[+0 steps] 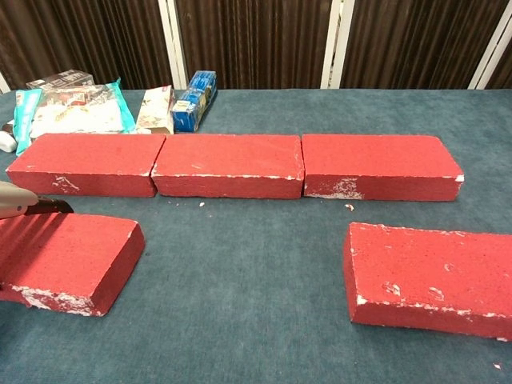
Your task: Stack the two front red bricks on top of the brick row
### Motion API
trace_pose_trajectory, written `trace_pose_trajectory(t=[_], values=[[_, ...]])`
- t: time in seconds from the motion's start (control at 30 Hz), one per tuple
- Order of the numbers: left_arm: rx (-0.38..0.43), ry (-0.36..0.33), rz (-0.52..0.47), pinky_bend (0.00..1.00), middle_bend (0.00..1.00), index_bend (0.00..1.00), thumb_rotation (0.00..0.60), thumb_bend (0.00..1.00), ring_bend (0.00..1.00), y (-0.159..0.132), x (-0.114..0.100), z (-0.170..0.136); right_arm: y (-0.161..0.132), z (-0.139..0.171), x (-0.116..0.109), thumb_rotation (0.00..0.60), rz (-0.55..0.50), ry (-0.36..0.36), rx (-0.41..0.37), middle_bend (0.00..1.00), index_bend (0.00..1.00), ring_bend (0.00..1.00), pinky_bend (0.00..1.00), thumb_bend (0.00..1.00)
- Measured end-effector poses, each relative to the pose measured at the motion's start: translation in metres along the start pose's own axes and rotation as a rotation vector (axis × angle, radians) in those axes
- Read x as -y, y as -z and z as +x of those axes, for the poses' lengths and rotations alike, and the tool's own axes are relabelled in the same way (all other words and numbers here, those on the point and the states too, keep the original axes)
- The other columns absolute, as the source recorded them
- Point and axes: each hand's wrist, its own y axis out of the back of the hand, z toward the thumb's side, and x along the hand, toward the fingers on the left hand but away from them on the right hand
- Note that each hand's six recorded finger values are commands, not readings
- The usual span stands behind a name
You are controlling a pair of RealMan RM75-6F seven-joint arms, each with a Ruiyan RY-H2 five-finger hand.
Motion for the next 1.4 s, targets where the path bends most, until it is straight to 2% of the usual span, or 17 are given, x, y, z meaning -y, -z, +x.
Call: trace_pose_trajectory(t=[0.2,0.53,0.63,0.7,0.8,1.03,1.17,1.27,1.4], values=[[-0.005,-0.002,-0.007,0.11,0.11,0.0,0.6,0.22,0.0,0.002,-0.003,-0.002,0.0,0.0,0.0,0.6,-0.002,-0.003,-0.001,0.0,0.0,0.0,0.0,0.0],[-0.037,-0.05,-0.027,0.11,0.1,0.0,0.6,0.23,0.0,0.016,-0.02,-0.017,0.0,0.0,0.0,0.6,-0.009,-0.007,0.0,0.0,0.0,0.0,0.0,0.0],[-0.06,-0.112,-0.027,0.11,0.1,0.0,0.6,0.23,0.0,0.025,-0.045,-0.029,0.001,0.0,0.0,0.6,-0.011,-0.011,0.0,0.0,0.0,0.0,0.0,0.0],[-0.077,-0.183,-0.022,0.11,0.1,0.0,0.6,0.23,0.0,0.028,-0.076,-0.04,0.001,-0.001,0.001,0.6,-0.011,-0.019,-0.001,0.0,0.0,0.0,0.0,0.0],[-0.085,-0.223,-0.007,0.11,0.1,0.0,0.6,0.23,0.0,0.023,-0.106,-0.046,0.001,-0.001,0.002,0.6,-0.006,-0.029,-0.004,0.0,0.0,0.0,0.0,0.0],[-0.142,-0.196,0.018,0.11,0.1,0.0,0.6,0.23,0.0,-0.005,-0.153,-0.038,-0.001,-0.001,0.007,0.6,0.003,-0.05,-0.009,0.0,0.0,0.0,0.0,0.0],[-0.181,-0.159,0.002,0.11,0.1,0.0,0.6,0.23,0.0,-0.033,-0.181,-0.025,-0.001,-0.001,0.006,0.6,-0.001,-0.049,-0.008,0.0,0.0,0.0,0.0,0.0],[-0.2,-0.16,-0.01,0.1,0.1,0.0,0.6,0.23,0.0,-0.055,-0.201,-0.015,-0.002,0.0,0.005,0.6,-0.005,-0.046,-0.013,0.0,0.0,0.0,0.0,0.0],[-0.213,-0.151,-0.005,0.1,0.1,0.0,0.6,0.23,0.0,-0.083,-0.213,-0.001,-0.002,0.001,0.002,0.6,-0.005,-0.035,-0.018,0.0,0.0,0.0,0.0,0.0]])
